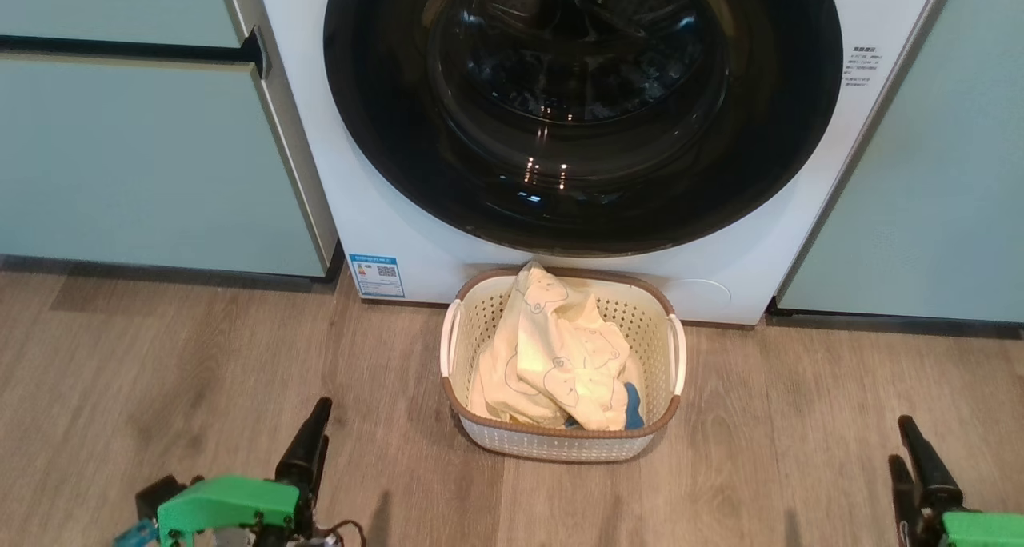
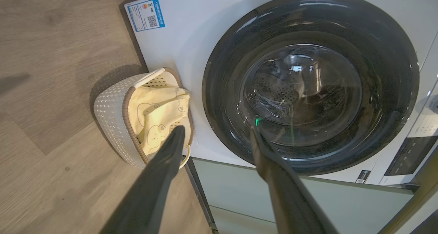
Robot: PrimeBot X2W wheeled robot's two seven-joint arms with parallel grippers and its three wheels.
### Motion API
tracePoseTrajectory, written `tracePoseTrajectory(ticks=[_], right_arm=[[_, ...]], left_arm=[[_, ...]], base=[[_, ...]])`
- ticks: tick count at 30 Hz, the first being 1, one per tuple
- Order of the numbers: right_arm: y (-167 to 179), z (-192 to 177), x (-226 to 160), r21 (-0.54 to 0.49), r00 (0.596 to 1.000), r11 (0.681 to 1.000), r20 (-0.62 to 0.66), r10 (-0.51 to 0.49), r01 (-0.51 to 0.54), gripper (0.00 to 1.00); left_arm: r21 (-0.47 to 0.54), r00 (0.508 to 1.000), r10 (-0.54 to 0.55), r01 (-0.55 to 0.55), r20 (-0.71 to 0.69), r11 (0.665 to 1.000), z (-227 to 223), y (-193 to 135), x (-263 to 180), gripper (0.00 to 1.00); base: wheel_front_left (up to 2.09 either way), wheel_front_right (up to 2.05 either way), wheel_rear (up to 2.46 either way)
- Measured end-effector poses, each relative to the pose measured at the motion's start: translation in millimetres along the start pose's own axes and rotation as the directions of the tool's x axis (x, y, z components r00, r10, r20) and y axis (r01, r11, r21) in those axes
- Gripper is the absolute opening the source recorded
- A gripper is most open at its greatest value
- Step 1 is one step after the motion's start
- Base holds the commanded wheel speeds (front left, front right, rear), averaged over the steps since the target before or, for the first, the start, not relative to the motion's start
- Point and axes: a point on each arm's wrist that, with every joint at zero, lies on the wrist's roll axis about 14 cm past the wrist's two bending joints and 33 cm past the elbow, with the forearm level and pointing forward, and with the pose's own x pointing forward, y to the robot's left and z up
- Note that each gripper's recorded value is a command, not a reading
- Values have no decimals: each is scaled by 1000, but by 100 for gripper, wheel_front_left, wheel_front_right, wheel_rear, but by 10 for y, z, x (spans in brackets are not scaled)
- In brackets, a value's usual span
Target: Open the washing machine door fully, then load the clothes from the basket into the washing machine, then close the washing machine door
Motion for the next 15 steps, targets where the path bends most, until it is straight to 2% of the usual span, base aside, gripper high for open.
tracePoseTrajectory(ticks=[9,15], right_arm=[[122,-10,40,-125,999,992,4,34,-33,100],[218,-31,73,-231,998,971,0,61,-59,100]], left_arm=[[138,1000,-26,27,-3,990,-20,-94,28,100],[236,998,-59,57,2,970,-8,-214,79,100]], base=[[0,0,0],[0,0,0]])
